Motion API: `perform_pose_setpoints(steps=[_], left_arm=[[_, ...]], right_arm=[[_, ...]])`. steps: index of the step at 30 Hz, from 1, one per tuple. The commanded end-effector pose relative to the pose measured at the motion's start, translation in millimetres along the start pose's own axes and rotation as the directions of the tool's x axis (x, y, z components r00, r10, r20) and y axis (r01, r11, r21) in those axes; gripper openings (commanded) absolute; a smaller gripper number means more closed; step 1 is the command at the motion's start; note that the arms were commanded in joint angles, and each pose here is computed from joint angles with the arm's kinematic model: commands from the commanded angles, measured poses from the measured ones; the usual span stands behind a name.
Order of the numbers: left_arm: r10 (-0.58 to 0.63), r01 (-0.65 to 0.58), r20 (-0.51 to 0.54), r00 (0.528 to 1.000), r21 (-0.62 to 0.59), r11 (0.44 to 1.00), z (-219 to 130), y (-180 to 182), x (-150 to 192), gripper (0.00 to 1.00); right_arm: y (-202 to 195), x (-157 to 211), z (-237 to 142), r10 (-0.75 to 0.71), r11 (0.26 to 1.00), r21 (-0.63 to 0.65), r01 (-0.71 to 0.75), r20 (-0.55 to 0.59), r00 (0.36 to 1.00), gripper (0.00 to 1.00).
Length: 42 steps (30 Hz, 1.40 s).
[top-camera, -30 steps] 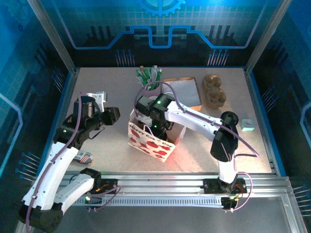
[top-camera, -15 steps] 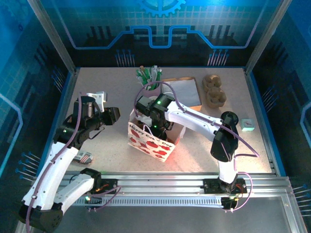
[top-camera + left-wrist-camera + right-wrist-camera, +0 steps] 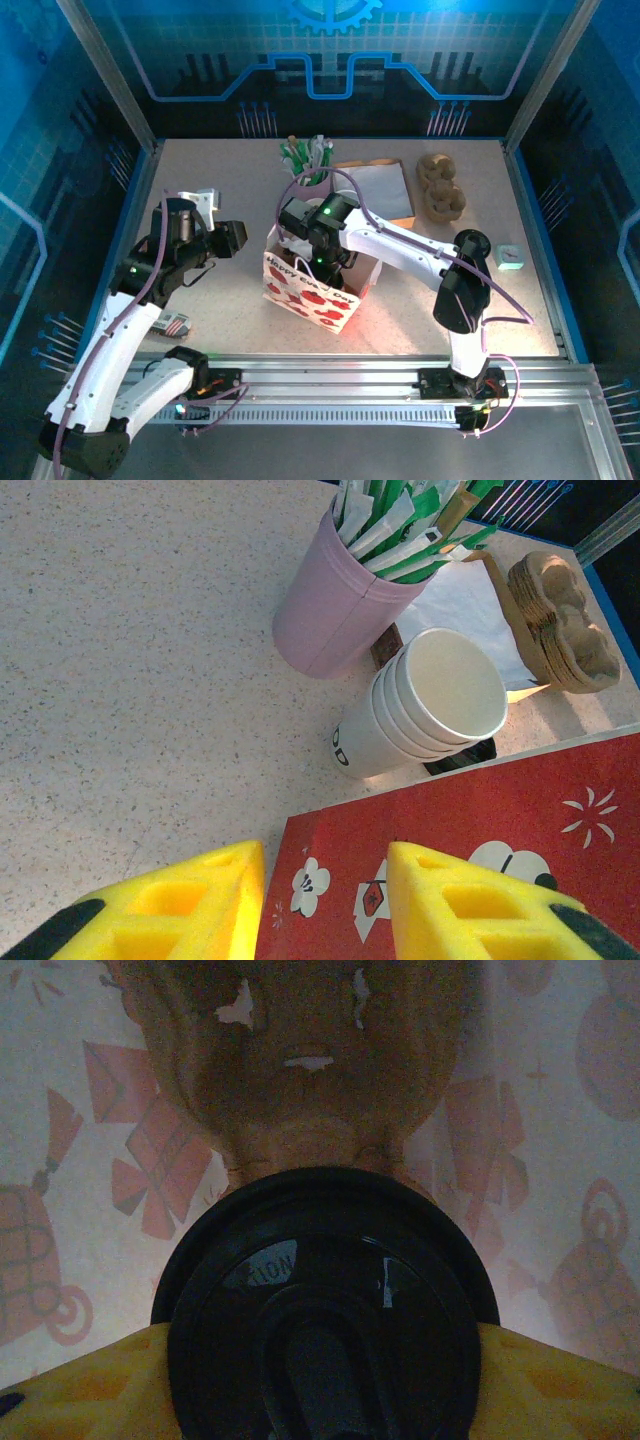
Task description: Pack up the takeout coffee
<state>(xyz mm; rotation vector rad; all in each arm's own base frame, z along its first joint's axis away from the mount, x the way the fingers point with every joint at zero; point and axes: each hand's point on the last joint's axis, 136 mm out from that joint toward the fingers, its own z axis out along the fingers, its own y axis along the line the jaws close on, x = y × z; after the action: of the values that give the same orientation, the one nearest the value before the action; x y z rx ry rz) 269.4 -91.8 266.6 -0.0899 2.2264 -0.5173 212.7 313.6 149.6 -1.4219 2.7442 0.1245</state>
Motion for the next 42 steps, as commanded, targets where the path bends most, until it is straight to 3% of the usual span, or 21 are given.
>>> perform_pose_setpoints(steps=[1, 18, 42], left_arm=[[0.025, -0.025, 0.023, 0.999, -0.013, 1.0, -1.0, 3.6, -2.0, 0.38], [0.026, -0.026, 0.022, 0.999, -0.015, 1.0, -1.4, 3.8, -2.0, 0.38], [0.028, -0.028, 0.022, 0.999, -0.013, 1.0, -1.2, 3.5, -2.0, 0.38]], right_arm=[[2.2, 10.0, 0.9, 0.01, 1.0, -0.017, -0.01, -0.034, 0.999, 0.48], [2.1, 9.1, -8.0, 0.007, 1.0, -0.006, -0.007, -0.017, 1.0, 0.55], [4.0, 7.6, -12.7, -0.001, 1.0, 0.003, 0.001, -0.006, 1.0, 0.55]])
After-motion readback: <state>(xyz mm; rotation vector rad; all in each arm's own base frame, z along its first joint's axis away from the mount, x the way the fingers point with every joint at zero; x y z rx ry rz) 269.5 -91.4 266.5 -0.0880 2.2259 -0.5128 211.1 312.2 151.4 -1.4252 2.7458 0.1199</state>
